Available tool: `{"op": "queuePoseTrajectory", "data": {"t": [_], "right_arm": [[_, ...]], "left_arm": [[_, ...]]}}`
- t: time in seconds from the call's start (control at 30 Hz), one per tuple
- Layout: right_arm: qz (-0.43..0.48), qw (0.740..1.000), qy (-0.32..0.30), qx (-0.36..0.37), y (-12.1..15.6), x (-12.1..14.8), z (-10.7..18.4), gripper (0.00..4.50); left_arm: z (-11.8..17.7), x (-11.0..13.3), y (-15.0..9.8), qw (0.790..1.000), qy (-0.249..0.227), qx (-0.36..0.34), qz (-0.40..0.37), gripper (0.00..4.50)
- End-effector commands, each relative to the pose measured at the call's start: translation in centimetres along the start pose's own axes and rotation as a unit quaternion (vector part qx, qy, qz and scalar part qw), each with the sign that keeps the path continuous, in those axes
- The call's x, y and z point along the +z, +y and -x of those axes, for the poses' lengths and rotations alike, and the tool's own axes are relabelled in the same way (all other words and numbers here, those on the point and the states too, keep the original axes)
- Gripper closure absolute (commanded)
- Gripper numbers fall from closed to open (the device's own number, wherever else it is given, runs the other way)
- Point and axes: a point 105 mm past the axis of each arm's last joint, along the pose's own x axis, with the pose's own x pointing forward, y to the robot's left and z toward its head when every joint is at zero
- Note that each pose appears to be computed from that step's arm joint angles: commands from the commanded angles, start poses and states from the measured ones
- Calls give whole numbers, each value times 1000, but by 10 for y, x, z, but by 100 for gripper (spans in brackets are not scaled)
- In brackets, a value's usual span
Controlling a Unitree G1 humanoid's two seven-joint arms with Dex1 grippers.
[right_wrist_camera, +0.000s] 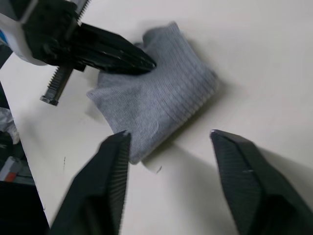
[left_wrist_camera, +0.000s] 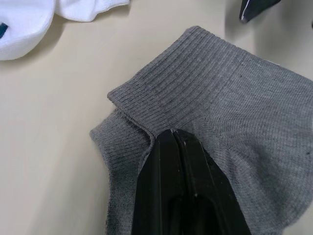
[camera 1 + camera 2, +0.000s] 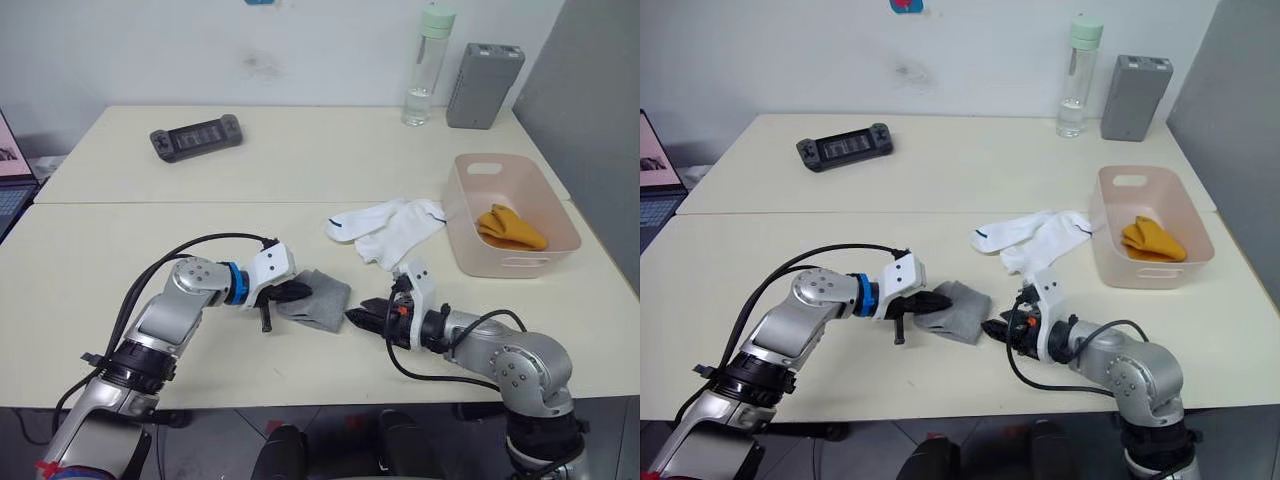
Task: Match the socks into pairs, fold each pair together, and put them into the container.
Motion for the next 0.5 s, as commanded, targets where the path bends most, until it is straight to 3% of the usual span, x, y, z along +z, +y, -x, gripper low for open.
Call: {"op": "queuePoseTrajectory", "data": {"t": [0.03,0.07,0.5], "right_arm": [[-35,999,-4,7,4,6,-6,35],[-39,999,0,9,5,6,-8,4],[-124,992,9,29,9,15,-59,4]], "left_arm": [[-2,-21,-9,999,35,-13,26,450],[-2,-21,-9,999,35,-13,26,450],[-6,-16,-5,999,29,-9,22,450]]}}
